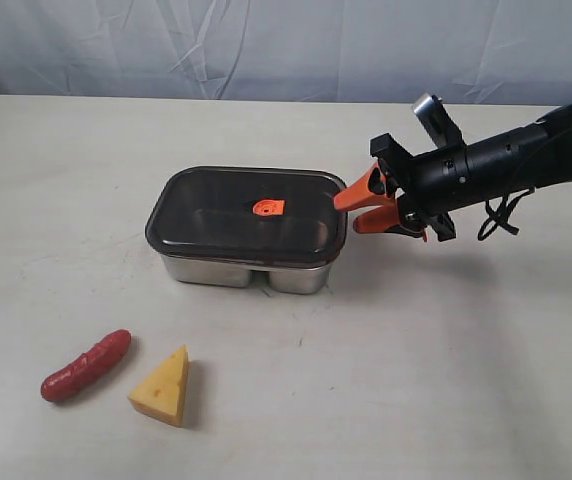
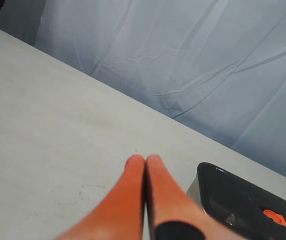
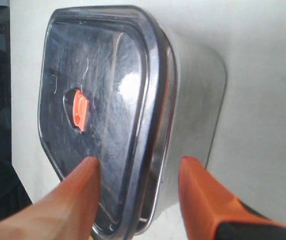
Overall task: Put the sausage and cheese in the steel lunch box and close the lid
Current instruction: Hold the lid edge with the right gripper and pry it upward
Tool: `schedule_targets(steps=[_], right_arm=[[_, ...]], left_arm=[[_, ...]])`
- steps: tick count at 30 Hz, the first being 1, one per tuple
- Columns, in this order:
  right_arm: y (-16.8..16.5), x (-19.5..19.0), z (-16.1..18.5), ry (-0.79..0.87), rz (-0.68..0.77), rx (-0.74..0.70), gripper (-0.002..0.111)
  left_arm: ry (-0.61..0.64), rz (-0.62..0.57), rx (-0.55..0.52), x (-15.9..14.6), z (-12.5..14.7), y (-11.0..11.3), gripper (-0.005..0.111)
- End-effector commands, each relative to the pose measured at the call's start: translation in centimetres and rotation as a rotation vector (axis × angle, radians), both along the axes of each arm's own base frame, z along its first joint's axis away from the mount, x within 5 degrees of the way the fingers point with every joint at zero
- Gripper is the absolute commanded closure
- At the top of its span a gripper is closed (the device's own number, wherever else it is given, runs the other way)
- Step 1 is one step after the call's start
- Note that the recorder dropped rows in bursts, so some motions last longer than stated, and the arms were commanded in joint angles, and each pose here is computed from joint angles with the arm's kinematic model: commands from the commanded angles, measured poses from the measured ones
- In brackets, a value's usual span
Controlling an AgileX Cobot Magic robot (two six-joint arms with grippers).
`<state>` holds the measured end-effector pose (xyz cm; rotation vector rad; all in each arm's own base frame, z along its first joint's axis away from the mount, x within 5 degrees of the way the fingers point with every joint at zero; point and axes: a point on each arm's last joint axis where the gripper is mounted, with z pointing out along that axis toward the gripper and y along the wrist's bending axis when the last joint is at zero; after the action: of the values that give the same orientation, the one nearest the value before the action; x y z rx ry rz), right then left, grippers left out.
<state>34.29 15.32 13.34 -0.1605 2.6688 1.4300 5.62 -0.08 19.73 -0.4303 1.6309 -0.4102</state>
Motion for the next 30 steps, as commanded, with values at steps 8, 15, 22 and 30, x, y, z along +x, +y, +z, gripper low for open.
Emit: schedule_targets(steps=[8, 15, 22, 30], right_arm=[[2.4, -1.3, 0.3, 0.003, 0.077, -0.008, 0.061], [2.9, -1.5, 0.3, 0.000, 0.088, -0.013, 0.061], [3.0, -1.6, 0.5, 0.016, 0.097, 0.012, 0.061], [3.2, -1.8, 0.7, 0.034, 0.110, 0.044, 0.061]], left_arm=[[0.002, -0.007, -0.001, 0.0, -0.1, 0.0, 0.107], [0.002, -0.007, -0.001, 0.0, -0.1, 0.0, 0.107], [0.005, -0.007, -0.001, 0.0, -0.2, 0.0, 0.107], [0.005, -0.007, -0.001, 0.0, -0.2, 0.0, 0.107]])
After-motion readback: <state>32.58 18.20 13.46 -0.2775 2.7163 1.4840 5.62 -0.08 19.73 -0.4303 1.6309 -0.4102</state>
